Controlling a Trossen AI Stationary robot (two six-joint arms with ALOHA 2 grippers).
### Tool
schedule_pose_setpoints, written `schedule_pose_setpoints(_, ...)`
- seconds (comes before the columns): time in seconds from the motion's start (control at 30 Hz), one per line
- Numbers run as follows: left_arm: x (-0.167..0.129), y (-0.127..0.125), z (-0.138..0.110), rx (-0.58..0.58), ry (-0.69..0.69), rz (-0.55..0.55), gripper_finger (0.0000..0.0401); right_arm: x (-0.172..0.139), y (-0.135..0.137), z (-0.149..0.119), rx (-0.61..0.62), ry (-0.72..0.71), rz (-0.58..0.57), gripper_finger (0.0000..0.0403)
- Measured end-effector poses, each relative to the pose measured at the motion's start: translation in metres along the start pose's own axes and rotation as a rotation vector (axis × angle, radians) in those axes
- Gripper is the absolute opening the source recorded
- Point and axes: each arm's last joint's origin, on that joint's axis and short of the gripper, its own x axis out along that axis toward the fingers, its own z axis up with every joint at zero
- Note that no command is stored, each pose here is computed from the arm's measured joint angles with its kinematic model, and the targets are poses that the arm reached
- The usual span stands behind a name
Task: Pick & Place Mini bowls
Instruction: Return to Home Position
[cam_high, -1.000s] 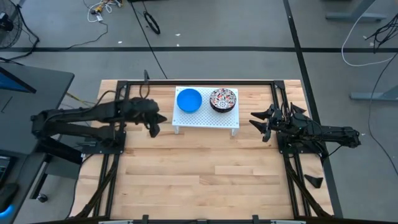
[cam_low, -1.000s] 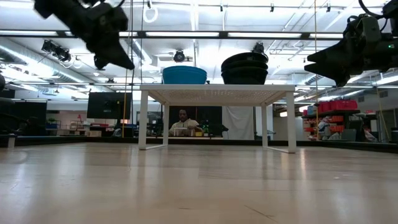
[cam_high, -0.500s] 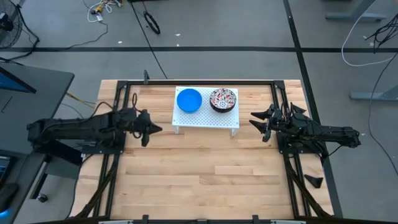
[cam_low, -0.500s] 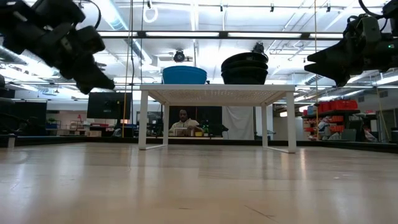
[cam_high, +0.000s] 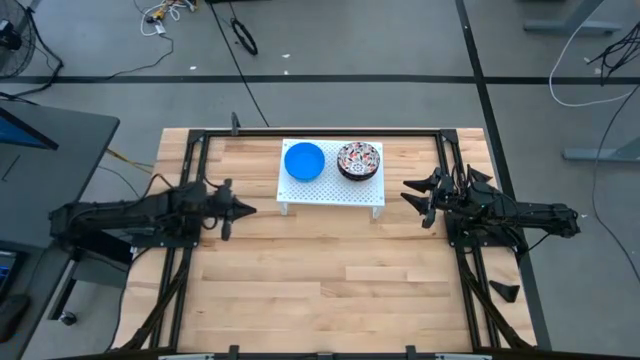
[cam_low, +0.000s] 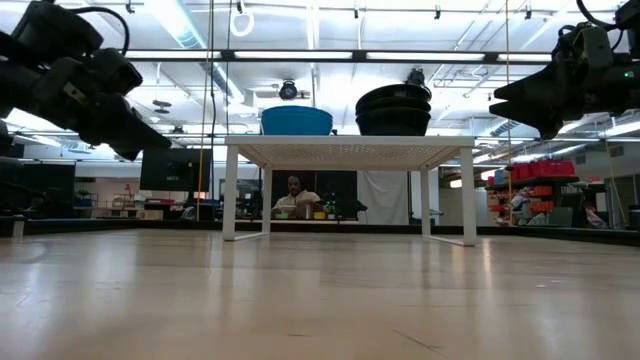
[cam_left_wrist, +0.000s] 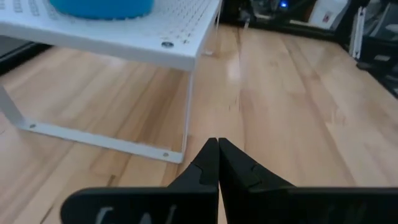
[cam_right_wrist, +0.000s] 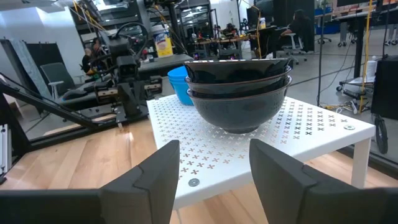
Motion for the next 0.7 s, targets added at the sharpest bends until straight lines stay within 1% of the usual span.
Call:
schedule_pose_setpoints(0.13,-0.004,0.000,-0.003,0.022,-0.045,-0.014,0.0001,0.000,0.000,0.000,0.000,0.000,0.000,0.0196)
schedule_pose_setpoints(0.33,-0.013,-0.002,0.004,0.061,-0.172,-0.034,0.0001,0.000,0.000,0.000,0.000,0.000,0.000,0.0196)
schedule_pose_setpoints(0.53,-0.025,-0.004,0.011,0.177,-0.308,-0.030,0.0002,0.000,0.000,0.000,0.000,0.000,0.000,0.0196)
schedule_pose_setpoints(0.6,-0.025,-0.004,0.011,0.211,-0.305,-0.027,0.0002,0.000,0.000,0.000,0.000,0.000,0.000,0.0196)
schedule_pose_setpoints(0.7,-0.024,-0.004,0.010,0.207,-0.297,-0.035,0.0002,0.000,0.000,0.000,0.000,0.001,0.000,0.0196)
